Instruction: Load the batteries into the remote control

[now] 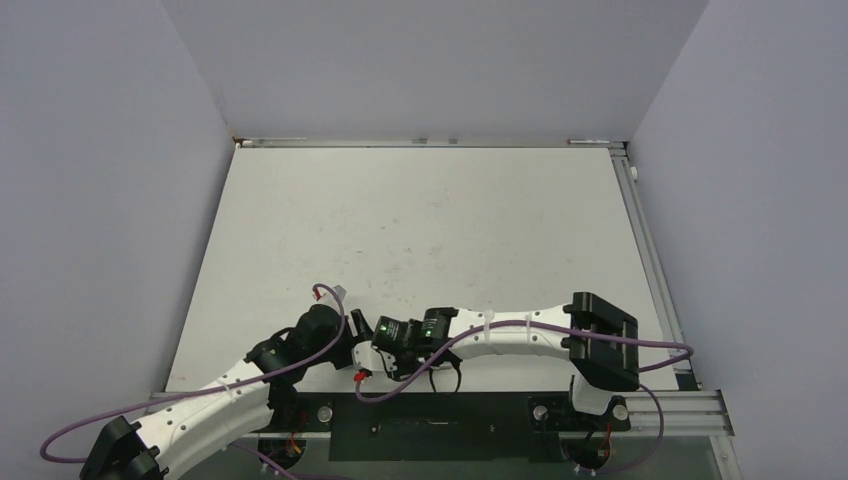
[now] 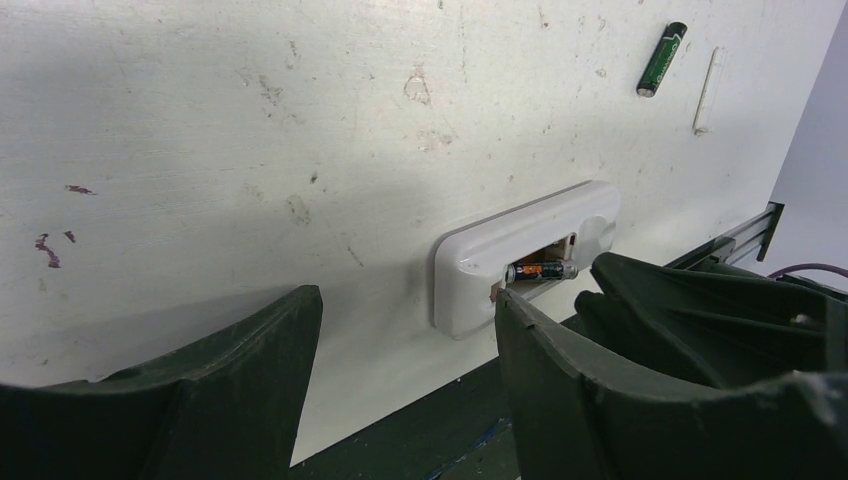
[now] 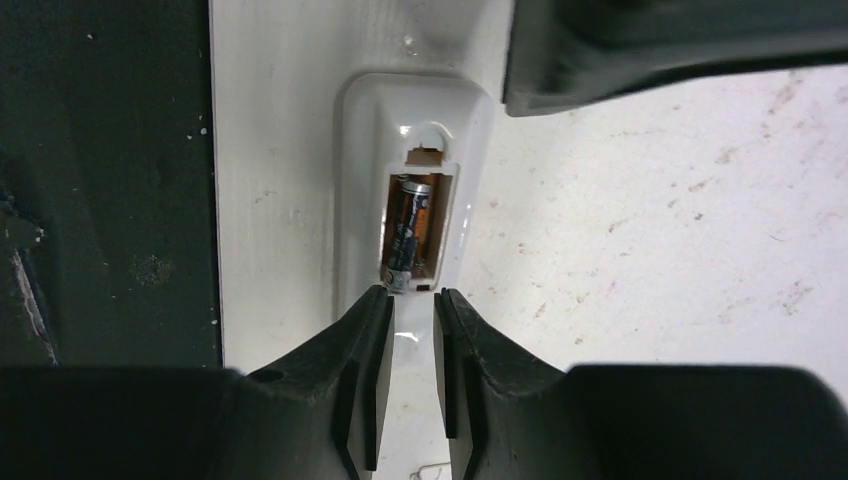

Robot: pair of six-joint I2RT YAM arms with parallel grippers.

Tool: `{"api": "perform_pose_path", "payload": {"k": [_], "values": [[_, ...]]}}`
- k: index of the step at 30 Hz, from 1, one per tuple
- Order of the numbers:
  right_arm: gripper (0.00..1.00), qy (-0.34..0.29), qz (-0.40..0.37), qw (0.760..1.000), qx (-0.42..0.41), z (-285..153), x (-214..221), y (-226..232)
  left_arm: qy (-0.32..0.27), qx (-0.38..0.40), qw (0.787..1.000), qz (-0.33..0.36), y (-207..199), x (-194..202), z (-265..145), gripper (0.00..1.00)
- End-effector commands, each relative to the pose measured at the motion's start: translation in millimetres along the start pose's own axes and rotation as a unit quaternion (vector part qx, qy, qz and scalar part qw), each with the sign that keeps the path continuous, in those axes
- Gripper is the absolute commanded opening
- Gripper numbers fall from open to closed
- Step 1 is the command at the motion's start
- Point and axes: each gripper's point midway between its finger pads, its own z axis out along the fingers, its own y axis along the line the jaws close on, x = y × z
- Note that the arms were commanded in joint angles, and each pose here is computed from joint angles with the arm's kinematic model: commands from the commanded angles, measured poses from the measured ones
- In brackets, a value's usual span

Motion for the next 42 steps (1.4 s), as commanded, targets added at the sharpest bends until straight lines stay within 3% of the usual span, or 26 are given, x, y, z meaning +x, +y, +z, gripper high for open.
{"api": "perform_pose_path", "payload": {"k": [1, 11, 14, 29, 42], "values": [[0.23, -0.058, 0.033, 0.996, 0.063, -35.1, -19.9, -23.4, -0.002, 0.015, 1.000, 0.010, -6.4, -2.6, 1.0, 0.61], [0.23, -0.147, 0.149, 0.968, 0.140, -55.5, -23.0, -42.6, 0.003, 0.013, 1.000, 0.015, -7.7, -2.2, 2.7, 0.61], [0.29, -0.156, 0.169, 0.963, 0.140, -52.2, -21.3, -44.2, 0.004, 0.011, 1.000, 0.017, -7.0, -2.0, 3.1, 0.61], [0.41, -0.149, 0.172, 0.971, 0.071, -10.8, -21.4, -40.8, -0.006, 0.004, 1.000, 0.019, -4.2, -5.3, -3.6, 0.62], [0.41, -0.133, 0.158, 0.977, 0.054, 7.1, -20.1, -42.8, -0.006, 0.003, 1.000, 0.017, 0.1, -3.8, -3.8, 0.63]]}}
